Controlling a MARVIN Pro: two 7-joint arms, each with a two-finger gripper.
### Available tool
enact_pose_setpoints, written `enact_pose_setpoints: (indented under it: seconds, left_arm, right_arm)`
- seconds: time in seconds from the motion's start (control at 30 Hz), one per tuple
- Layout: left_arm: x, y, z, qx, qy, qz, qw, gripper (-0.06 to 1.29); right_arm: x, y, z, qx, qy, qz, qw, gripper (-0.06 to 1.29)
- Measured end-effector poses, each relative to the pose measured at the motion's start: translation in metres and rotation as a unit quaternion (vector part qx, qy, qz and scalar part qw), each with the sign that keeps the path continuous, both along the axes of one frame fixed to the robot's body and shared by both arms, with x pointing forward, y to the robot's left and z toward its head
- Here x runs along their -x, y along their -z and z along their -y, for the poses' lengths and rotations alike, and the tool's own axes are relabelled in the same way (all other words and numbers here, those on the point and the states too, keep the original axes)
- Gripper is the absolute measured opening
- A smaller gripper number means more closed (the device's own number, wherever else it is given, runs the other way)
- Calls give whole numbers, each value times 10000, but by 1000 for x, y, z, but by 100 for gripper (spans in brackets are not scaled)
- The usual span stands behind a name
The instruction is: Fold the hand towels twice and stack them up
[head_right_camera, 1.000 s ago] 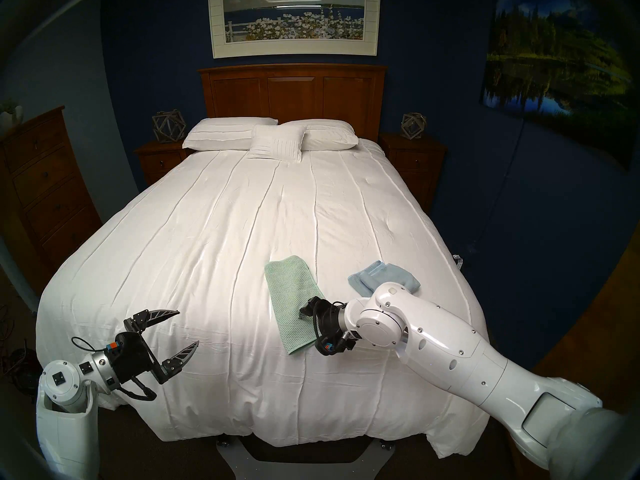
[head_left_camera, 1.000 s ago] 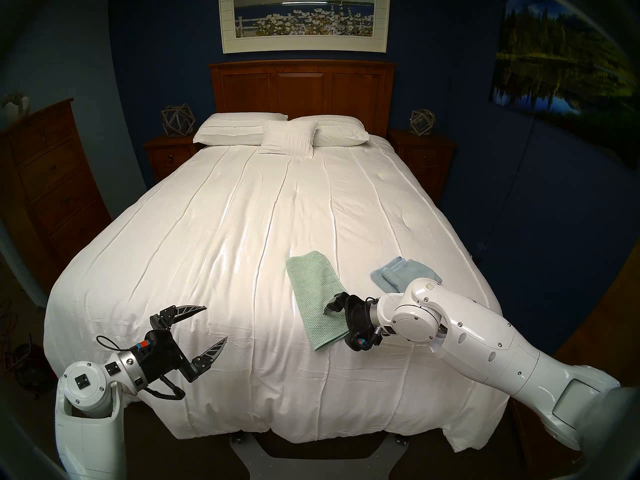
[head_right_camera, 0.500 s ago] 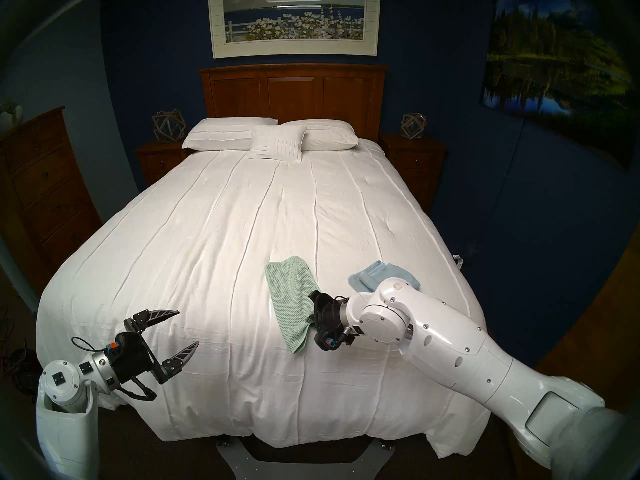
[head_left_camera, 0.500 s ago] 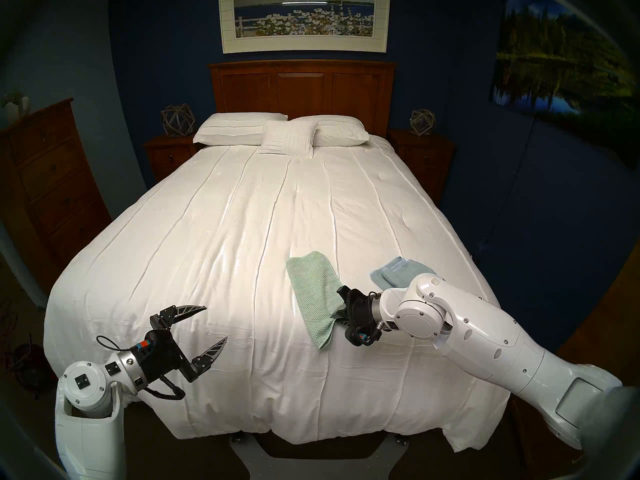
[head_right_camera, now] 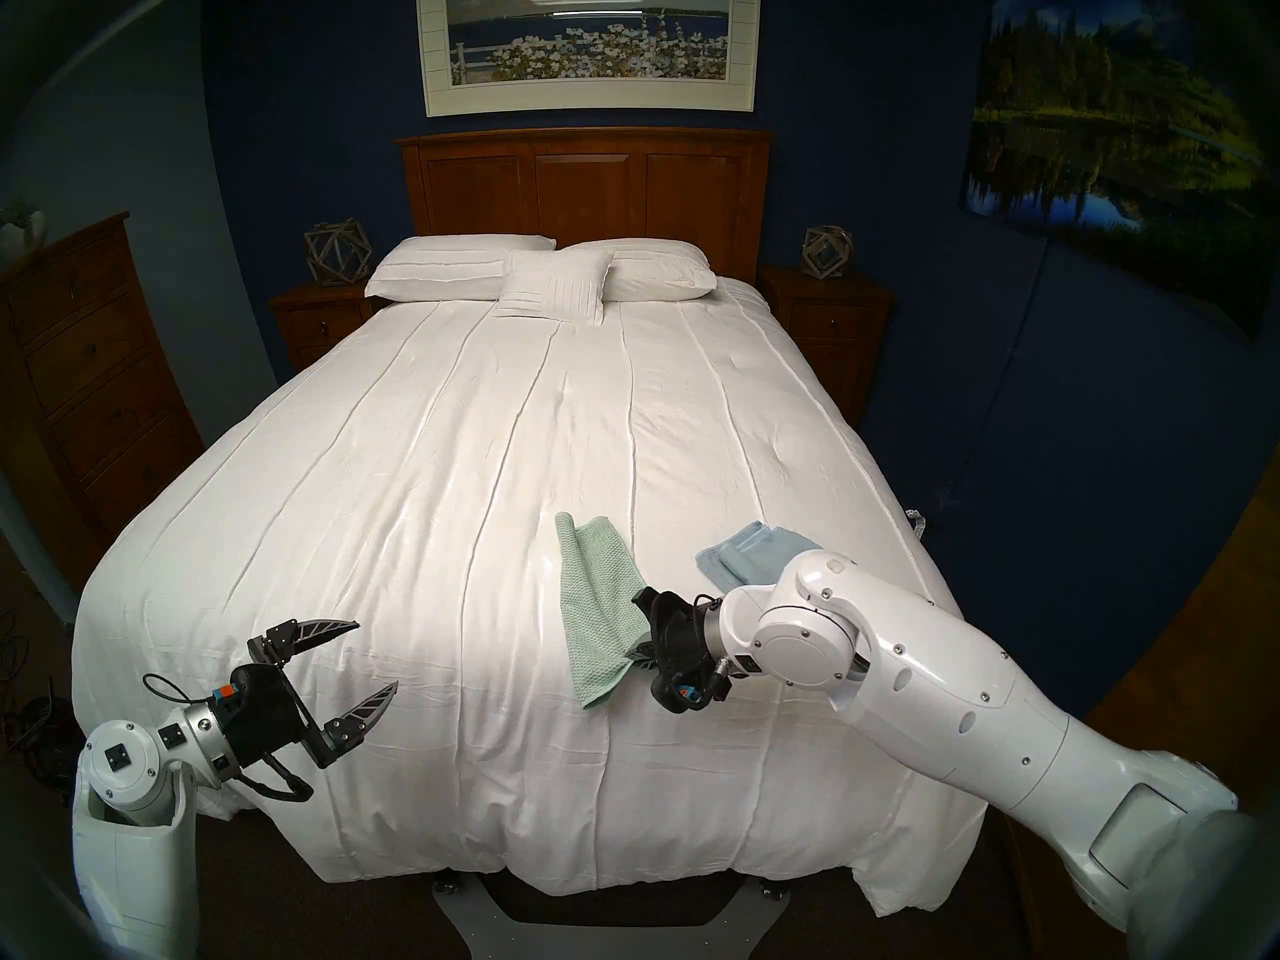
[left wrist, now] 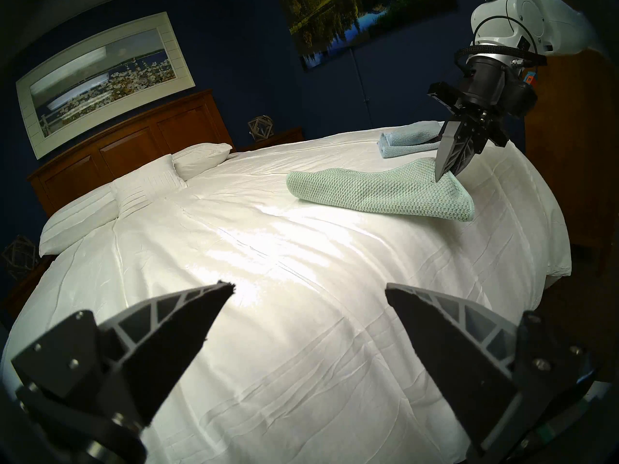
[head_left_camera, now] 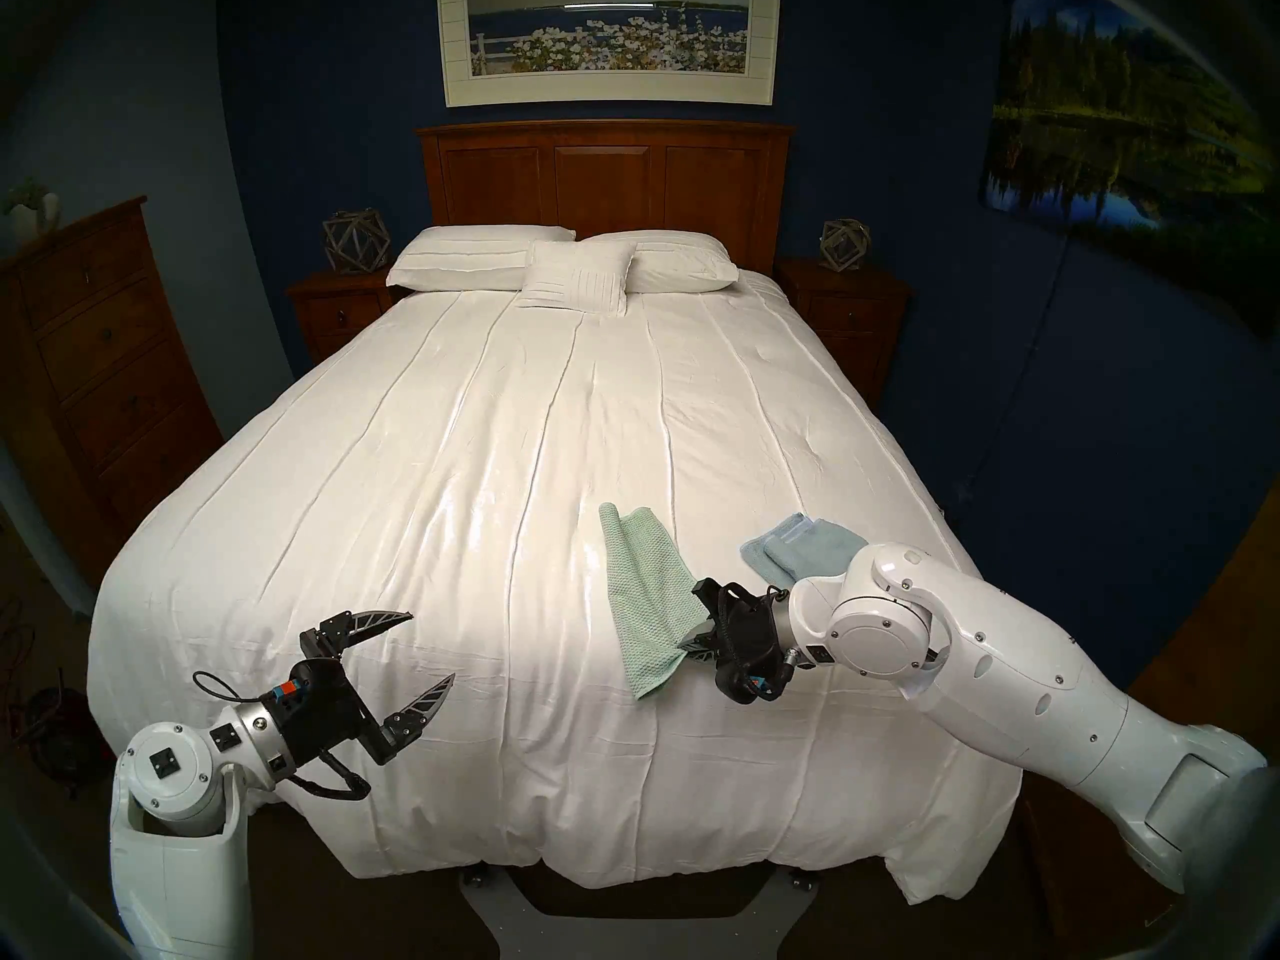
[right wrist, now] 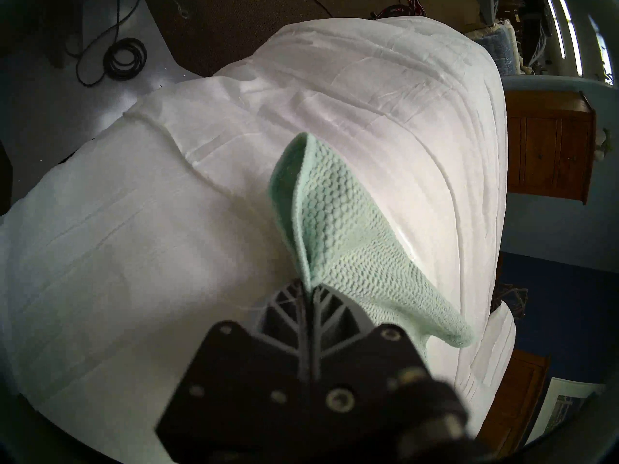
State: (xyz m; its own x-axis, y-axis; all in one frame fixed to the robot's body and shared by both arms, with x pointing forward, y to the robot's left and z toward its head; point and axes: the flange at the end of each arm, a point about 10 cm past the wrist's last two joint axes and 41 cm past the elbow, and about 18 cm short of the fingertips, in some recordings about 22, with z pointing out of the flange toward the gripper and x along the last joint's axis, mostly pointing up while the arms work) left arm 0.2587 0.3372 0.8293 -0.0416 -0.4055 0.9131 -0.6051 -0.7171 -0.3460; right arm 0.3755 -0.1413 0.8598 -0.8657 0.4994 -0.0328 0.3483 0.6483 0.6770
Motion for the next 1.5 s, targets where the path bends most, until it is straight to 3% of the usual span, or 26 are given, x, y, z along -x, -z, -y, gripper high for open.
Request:
enact_pose_setpoints:
  seconds: [0.2, 0.4, 0.9, 1.07, 1.3, 1.5]
  left_arm:
    - [0, 0, 0, 0, 0, 0, 10000, 127]
    - [0, 0, 0, 0, 0, 0, 10000, 127]
    - [0, 0, 0, 0, 0, -3, 10000, 127]
    - [0, 0, 0, 0, 0, -4, 10000, 127]
    - [0, 0, 0, -1, 0, -2, 10000, 127]
    - [0, 0, 0, -1, 0, -2, 10000, 127]
  right_arm:
    - [5, -1, 14, -31, 34, 3, 10000, -3]
    - [-15, 8, 24, 41, 254, 97, 9996, -3]
    - [-67, -33, -8, -475, 279, 609, 9966, -3]
    - [-75, -44, -19, -457, 30, 550, 9974, -3]
    - [-75, -49, -29, -255, -409, 341, 9983, -3]
    - [-93, -49, -26, -360, -253, 283, 9986, -3]
